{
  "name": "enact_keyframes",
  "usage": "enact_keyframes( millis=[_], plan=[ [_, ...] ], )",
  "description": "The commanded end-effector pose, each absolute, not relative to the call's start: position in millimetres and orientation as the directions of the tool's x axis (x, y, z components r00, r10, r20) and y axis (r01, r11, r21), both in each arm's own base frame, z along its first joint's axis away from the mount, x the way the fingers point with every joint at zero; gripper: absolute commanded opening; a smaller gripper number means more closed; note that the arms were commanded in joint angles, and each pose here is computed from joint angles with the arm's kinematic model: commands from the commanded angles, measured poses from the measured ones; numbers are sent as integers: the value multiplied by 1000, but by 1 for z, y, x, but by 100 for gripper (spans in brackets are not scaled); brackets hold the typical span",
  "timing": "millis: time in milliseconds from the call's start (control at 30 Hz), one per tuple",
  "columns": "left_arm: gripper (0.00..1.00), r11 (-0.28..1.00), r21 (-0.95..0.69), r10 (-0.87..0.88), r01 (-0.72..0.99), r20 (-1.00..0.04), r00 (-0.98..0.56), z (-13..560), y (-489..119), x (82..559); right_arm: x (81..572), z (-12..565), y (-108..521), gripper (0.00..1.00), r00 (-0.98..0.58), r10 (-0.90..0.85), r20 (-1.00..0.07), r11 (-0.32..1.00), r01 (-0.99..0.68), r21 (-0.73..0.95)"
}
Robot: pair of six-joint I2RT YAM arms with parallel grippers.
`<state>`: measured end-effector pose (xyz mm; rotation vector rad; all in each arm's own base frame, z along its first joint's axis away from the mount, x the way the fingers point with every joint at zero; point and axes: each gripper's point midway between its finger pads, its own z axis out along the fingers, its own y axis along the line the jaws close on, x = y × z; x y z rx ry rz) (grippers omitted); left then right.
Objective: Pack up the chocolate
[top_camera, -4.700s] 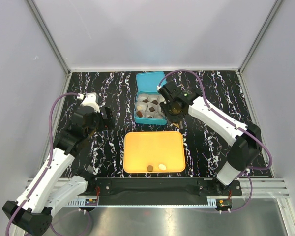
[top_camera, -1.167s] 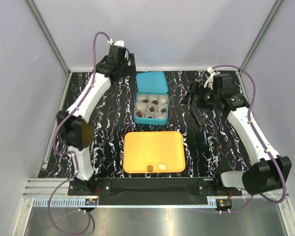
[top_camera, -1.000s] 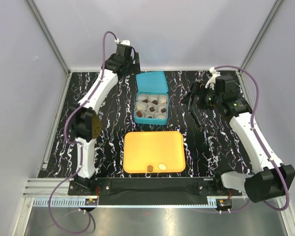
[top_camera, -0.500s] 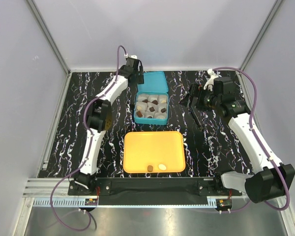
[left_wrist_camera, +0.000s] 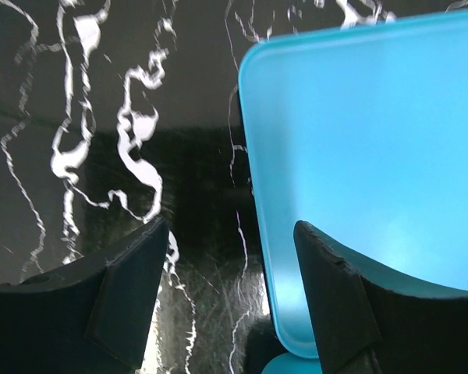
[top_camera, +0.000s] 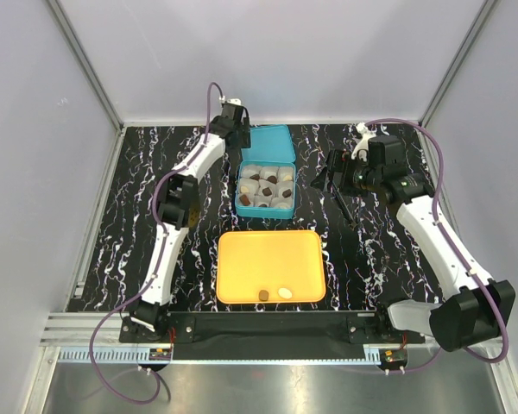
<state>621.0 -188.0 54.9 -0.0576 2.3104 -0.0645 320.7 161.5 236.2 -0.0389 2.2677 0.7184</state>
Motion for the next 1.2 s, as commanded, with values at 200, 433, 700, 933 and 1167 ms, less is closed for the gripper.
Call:
enact_keyframes(
  millis=[200,433,700,933,1167],
  plan=[
    [74,992,-111,-45,62,-763,-645,76,-194,635,325,264,167,100,-672,177,-719,831,-290,475],
    [70,985,-167,-86,39,-678,-730,52,-187,619,322,272,171,100,-662,174,-729,823,-308,477],
    [68,989,-147,-99,-1,-663,-742,47,-179,615,319,276,173,100,-658,170,-733,820,-318,476],
    [66,997,-39,-76,-66,-649,-757,43,-150,608,316,278,172,100,-654,167,-738,822,-322,471],
    [66,983,-13,-151,-182,-618,-772,35,-105,600,315,281,173,100,-648,167,-743,820,-327,469]
  ],
)
